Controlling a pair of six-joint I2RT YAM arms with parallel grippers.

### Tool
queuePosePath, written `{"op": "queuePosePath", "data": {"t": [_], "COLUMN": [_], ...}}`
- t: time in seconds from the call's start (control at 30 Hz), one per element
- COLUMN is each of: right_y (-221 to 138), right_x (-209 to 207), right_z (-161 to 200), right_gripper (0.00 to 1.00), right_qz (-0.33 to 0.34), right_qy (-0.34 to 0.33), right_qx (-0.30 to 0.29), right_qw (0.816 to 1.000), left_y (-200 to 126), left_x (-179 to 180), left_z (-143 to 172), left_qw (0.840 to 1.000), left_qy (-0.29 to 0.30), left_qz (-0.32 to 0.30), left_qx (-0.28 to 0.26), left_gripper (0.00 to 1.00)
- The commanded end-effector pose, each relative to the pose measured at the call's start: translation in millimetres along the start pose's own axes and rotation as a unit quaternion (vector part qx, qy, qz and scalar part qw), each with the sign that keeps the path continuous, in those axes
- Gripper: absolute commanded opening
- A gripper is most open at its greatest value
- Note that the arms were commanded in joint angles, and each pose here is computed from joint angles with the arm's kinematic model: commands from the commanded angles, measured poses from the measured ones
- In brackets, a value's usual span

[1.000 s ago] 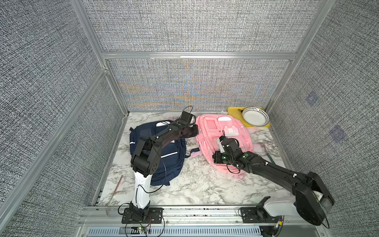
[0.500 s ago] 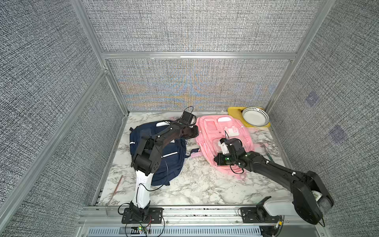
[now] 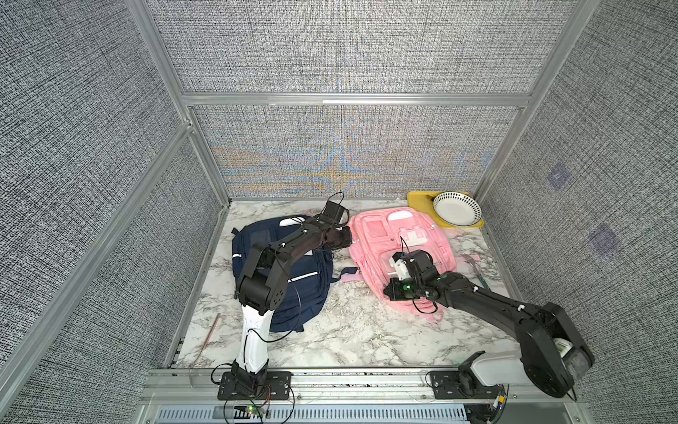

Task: Zip up the backpack
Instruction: Zip the zipper on the backpack.

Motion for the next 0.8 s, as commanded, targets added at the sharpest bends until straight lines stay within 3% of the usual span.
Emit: {"op": "queuePosePath", "data": {"t": [0.0,0.2,0.33,0.53,0.77], "right_y": [-5,3,11,13,11], "right_x": [5,21,27,30,31], "right_z": [-14,-16,-15,-16,-16], "right_gripper": [0.0,0.0,0.0,0.0,0.0], "right_qz": [0.014,-0.001,-0.002,0.009,0.02], "right_qy": [0.003,-0.018,-0.025,-0.04,-0.05], "right_qx": [-0.041,-0.044,-0.045,-0.053,-0.062], "right_qw": [0.999,0.999,0.999,0.998,0.997], "left_y": [-18,-50,-70,-83,-65], "left_x": [-11,-35,-39,-35,-42], "left_z": [0,32,56,97,131], "left_qw": [0.999,0.998,0.998,0.998,0.997], "left_qy": [0.011,0.035,0.049,0.035,-0.006], "left_qz": [0.013,0.042,0.035,0.061,0.076], "left_qx": [-0.028,-0.008,-0.017,0.008,0.032], "left_gripper": [0.3,0.43,0.57,0.57,0.57]}}
Point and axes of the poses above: each gripper's point midway between its finger pads, its own y axis out along the fingers, its own x axis along the line the jaws close on, z = x × y, the point moved 8 cm from there along -y, back along the fingers, and after that the axes turned 9 degrees about -y, right-handed, at the moved point
